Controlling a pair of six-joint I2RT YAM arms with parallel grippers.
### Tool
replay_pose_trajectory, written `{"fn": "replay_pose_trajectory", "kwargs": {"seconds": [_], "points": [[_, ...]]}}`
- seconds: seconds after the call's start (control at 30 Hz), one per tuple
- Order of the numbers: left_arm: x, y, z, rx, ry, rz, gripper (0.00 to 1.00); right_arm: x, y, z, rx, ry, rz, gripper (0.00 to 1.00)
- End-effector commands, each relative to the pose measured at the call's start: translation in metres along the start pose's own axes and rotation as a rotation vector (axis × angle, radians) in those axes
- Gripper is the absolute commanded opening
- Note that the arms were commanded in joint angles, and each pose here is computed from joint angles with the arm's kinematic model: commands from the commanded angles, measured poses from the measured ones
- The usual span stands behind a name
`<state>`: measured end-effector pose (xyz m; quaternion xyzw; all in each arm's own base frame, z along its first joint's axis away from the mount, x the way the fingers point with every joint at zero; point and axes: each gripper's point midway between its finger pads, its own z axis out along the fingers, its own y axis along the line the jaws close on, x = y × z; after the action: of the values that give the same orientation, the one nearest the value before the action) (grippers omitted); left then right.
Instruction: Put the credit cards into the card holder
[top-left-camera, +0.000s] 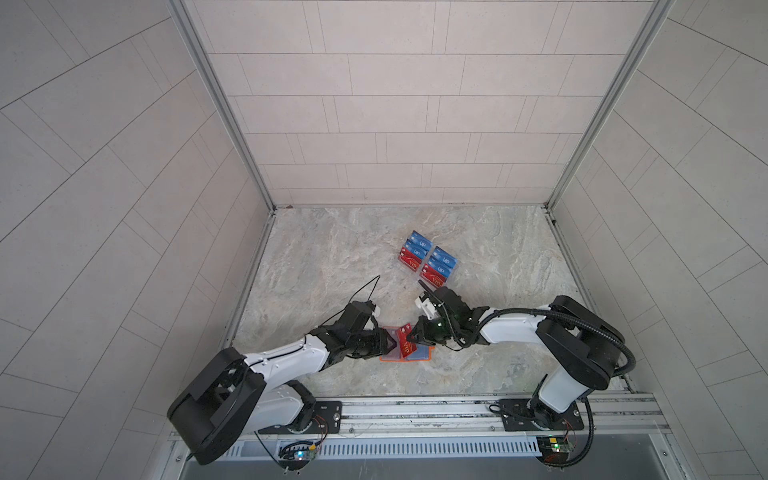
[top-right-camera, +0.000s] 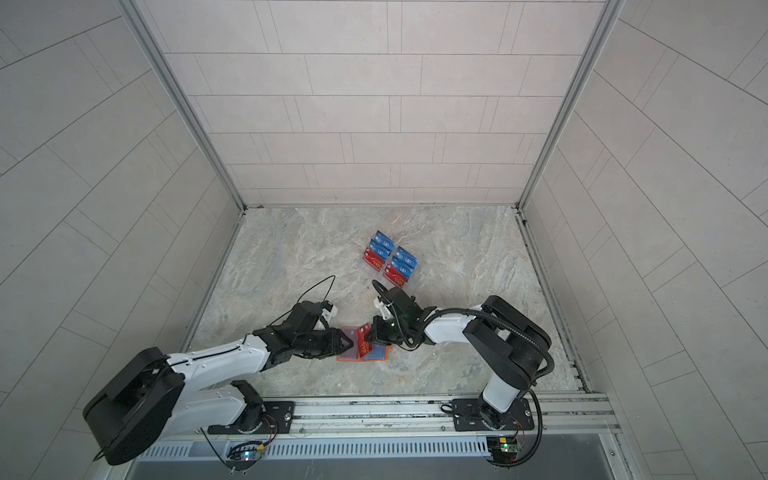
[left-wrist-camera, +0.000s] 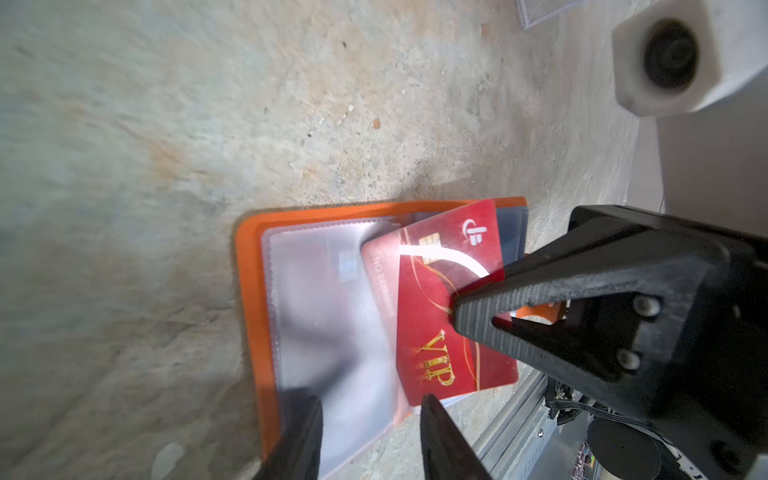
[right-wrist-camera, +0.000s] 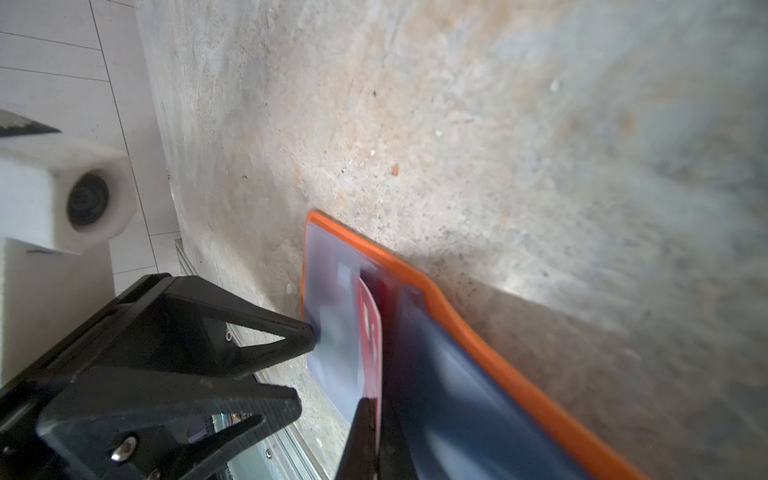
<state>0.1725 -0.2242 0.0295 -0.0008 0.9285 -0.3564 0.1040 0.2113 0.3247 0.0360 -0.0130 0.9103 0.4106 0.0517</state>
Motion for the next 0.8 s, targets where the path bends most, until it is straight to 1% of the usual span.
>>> {"fn": "replay_pose_trajectory", "kwargs": {"seconds": [0.0, 0.2, 0.23, 0.33, 0.57, 0.77], "points": [[0.008, 0.008, 0.002, -0.020, 0.022, -0.004, 0.43, 0.008, -0.024, 0.009, 0.070, -0.004, 0.058, 0.00], [0.009, 0.007, 0.003, -0.018, 0.026, -0.006, 0.44, 0.004, -0.023, 0.012, 0.053, -0.034, 0.061, 0.00], [0.009, 0.007, 0.003, -0.018, 0.026, -0.005, 0.44, 0.008, -0.031, 0.011, 0.065, -0.033, 0.070, 0.00], [0.010, 0.007, 0.003, -0.019, 0.029, -0.005, 0.44, 0.008, -0.034, 0.012, 0.064, -0.045, 0.078, 0.00], [0.010, 0.006, 0.004, -0.019, 0.033, -0.006, 0.44, 0.003, -0.030, 0.016, 0.030, -0.080, 0.092, 0.00], [0.012, 0.008, 0.006, -0.024, 0.040, -0.015, 0.43, 0.003, -0.031, 0.015, 0.043, -0.104, 0.082, 0.00]]}}
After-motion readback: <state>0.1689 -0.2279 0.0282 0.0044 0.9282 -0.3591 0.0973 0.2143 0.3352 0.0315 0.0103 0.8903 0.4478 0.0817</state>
